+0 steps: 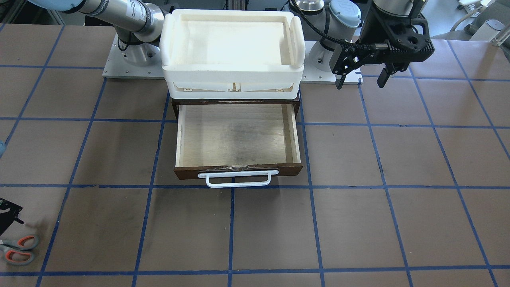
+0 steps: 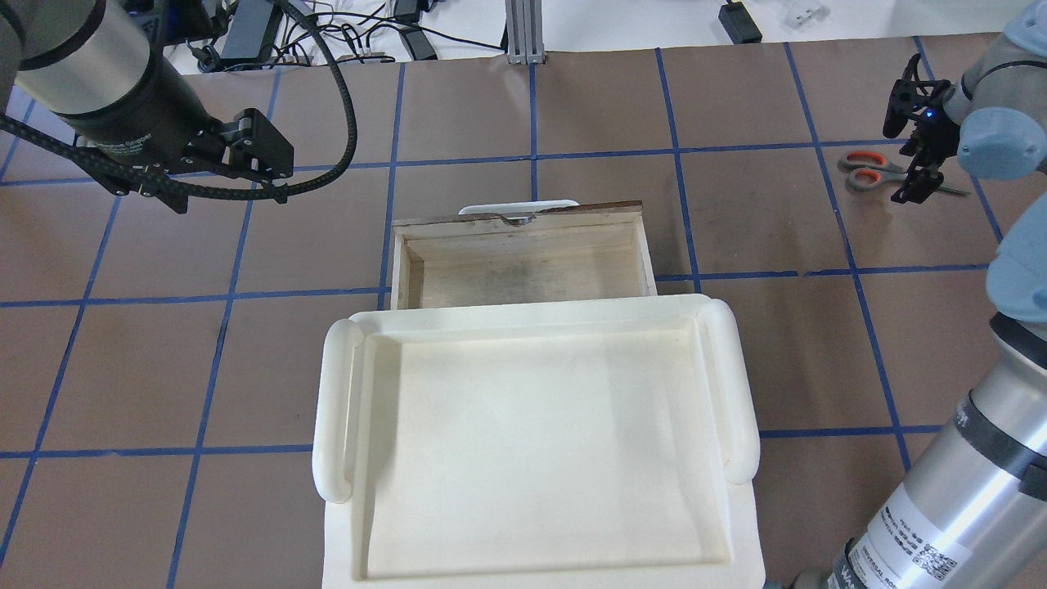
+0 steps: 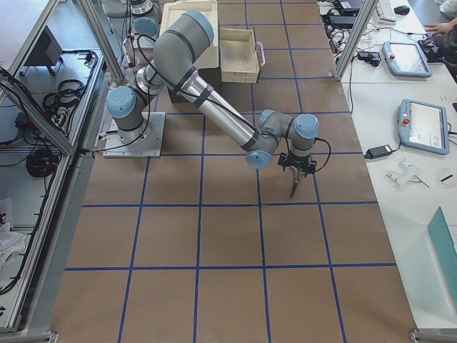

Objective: Put scissors in drawer and close it
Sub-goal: 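Lower the right gripper and close it on the scissors blades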

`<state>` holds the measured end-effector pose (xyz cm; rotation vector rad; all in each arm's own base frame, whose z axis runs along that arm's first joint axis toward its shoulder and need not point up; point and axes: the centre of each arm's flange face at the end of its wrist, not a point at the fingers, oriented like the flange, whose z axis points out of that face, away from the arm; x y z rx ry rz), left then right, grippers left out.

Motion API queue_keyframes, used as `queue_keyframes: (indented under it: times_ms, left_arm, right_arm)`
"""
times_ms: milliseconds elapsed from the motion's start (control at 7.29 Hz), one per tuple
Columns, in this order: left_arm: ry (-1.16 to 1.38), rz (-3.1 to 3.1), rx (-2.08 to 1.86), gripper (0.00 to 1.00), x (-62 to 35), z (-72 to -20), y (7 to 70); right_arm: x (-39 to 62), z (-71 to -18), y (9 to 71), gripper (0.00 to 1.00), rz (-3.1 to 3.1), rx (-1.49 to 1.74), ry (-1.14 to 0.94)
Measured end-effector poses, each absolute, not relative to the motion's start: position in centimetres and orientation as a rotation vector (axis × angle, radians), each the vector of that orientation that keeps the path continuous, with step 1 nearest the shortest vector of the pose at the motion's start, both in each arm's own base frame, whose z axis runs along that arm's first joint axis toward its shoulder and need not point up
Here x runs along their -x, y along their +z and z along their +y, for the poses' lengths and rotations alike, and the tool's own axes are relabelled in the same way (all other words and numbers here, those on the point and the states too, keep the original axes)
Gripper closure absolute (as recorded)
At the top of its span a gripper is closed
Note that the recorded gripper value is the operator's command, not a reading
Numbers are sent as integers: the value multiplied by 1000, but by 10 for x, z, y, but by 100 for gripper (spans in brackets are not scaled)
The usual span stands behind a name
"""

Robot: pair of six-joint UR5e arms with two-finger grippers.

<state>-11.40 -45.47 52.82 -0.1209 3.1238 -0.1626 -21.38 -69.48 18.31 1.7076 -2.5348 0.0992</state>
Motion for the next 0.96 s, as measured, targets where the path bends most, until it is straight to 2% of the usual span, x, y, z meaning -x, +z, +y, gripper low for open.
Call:
queue_keyframes:
  times_ms: [274,411,549,686,823,960]
  left_arm:
    - [-162,3124,121,0,114,-455,528]
    - [-163,3124,121,0,114,-455,528]
    - [-162,3124,121,0,114,-455,528]
    - [-162,3124,122,0,114,-455,528]
    - [-162,3124,122,0,114,-455,528]
    - [-162,3124,122,0,114,-455,528]
  right_arm:
    - [215,-696,176,10,-2538,-1710,96]
    - [216,-697,175,26,-2538,-1708,97]
    - [217,-698,174,61,-2536,-1710,97]
    - [217,-699,174,90,-2535,-1710,97]
    - [217,-700,174,100,-2536,-1708,97]
    - [218,-700,174,100,-2536,-1705,97]
